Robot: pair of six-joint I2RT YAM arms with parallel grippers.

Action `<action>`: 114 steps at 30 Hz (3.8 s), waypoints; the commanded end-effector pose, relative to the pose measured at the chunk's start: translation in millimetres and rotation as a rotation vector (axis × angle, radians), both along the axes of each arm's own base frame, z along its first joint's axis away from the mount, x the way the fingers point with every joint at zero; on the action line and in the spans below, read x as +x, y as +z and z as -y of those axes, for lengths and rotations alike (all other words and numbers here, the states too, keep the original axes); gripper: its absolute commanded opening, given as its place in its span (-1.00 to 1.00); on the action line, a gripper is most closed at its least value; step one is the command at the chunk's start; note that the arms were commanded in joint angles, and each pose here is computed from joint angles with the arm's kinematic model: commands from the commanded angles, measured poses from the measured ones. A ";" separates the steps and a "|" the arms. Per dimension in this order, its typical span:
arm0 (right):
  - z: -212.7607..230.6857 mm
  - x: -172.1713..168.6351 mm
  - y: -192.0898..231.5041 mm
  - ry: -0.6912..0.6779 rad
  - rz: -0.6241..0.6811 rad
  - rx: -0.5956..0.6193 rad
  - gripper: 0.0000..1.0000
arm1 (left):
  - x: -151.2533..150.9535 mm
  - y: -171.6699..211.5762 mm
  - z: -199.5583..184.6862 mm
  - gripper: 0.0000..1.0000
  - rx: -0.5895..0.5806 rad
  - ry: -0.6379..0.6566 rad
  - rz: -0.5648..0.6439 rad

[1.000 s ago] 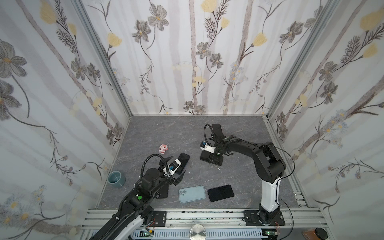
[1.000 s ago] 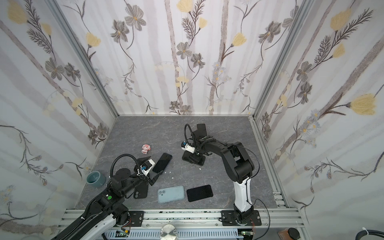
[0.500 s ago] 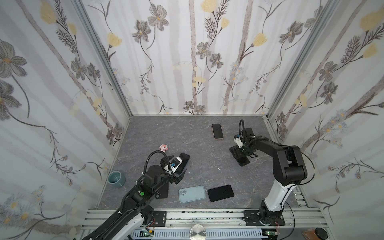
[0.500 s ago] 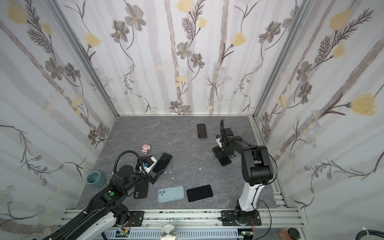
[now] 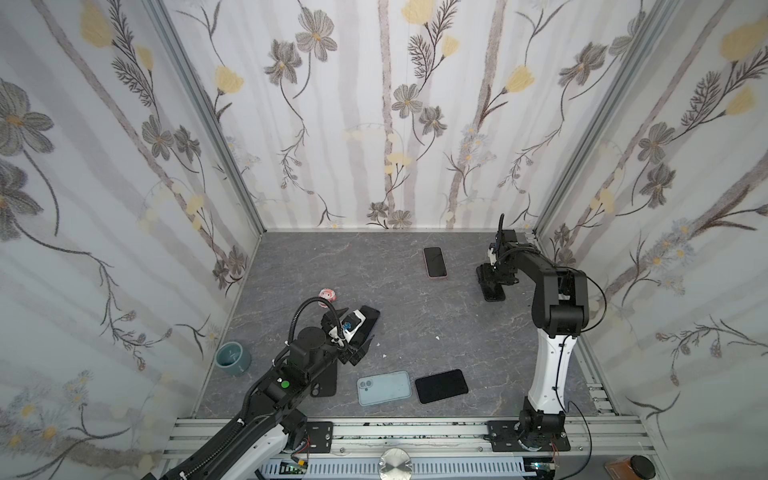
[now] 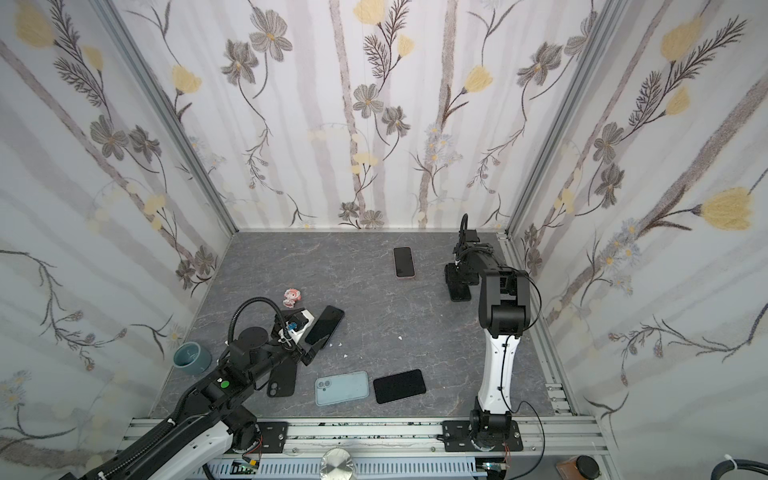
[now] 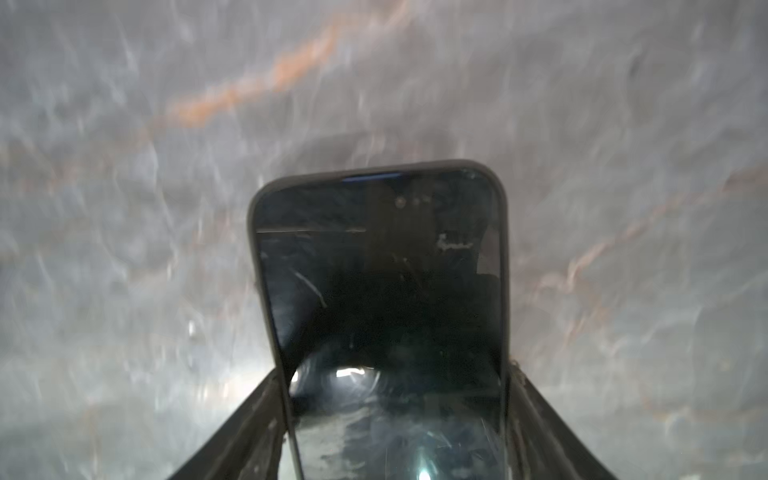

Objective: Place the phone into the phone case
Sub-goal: 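Lower the black-cased phone near the far wall and open the right gripper, then move the right gripper over the purple-framed phone while left arm reaches toward center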

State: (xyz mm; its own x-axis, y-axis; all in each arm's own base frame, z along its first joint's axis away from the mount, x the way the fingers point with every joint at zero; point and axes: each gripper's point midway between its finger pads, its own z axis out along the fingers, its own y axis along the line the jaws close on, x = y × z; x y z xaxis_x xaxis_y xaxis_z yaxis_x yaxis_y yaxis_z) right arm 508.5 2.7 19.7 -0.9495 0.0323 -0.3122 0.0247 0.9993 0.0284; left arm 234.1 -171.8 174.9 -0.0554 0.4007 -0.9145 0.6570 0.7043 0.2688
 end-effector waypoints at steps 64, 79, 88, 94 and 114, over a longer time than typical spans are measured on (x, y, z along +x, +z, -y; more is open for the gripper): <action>-329.5 -293.5 97.3 1.312 0.385 0.209 0.79 | 75.4 8.1 -31.3 1.00 -0.203 0.629 -0.417; -374.3 -337.1 39.6 1.512 0.251 0.231 0.18 | 86.9 -19.6 -117.4 1.00 -0.223 0.880 -0.430; -370.7 -336.5 16.7 1.504 0.191 0.160 0.09 | 91.2 -35.1 -114.5 1.00 -0.250 0.835 -0.476; -368.7 -332.3 7.1 1.503 0.157 0.116 0.07 | 91.5 -33.9 -114.5 1.00 -0.253 0.826 -0.471; -332.7 -288.2 -0.7 1.428 0.181 -0.122 -0.03 | 92.5 -34.8 -117.2 1.00 -0.243 0.832 -0.468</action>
State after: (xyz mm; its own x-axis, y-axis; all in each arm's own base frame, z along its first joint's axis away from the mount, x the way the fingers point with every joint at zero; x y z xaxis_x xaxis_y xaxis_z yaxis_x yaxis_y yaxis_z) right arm 201.6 354.4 21.0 -0.0903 -0.9040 -0.4179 -0.9870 0.1373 -0.0836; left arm 323.0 -54.8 135.8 -0.6291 -0.1176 -0.7683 -0.0662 0.9930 -0.0978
